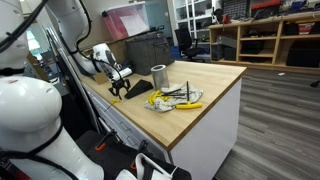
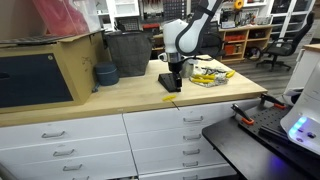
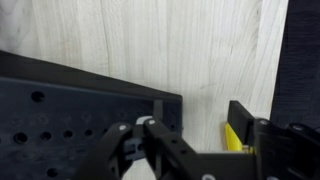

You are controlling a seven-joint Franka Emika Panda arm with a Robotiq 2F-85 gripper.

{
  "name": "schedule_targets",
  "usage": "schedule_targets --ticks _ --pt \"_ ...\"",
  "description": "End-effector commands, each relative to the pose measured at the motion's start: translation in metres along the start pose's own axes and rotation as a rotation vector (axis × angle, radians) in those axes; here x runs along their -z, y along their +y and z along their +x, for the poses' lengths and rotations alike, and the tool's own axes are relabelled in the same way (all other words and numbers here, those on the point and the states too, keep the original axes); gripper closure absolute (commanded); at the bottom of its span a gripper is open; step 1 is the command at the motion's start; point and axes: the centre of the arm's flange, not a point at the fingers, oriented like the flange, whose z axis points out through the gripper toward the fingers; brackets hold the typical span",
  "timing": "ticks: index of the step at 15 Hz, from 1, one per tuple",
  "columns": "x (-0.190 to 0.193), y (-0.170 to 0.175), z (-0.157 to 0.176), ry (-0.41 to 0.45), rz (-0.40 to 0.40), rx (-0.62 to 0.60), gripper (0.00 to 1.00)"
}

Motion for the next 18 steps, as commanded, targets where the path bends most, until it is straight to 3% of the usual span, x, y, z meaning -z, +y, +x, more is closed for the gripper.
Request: schedule_targets --ticks 1,6,18 --pt "0.012 -0.004 -0.009 -0.028 0.023 0.055 0.01" --pt "0.014 -0.018 -0.005 -0.038 0.042 0.14 0.0" --pt "0.003 -0.043 0.029 -0.045 -0.026 0.213 0.0"
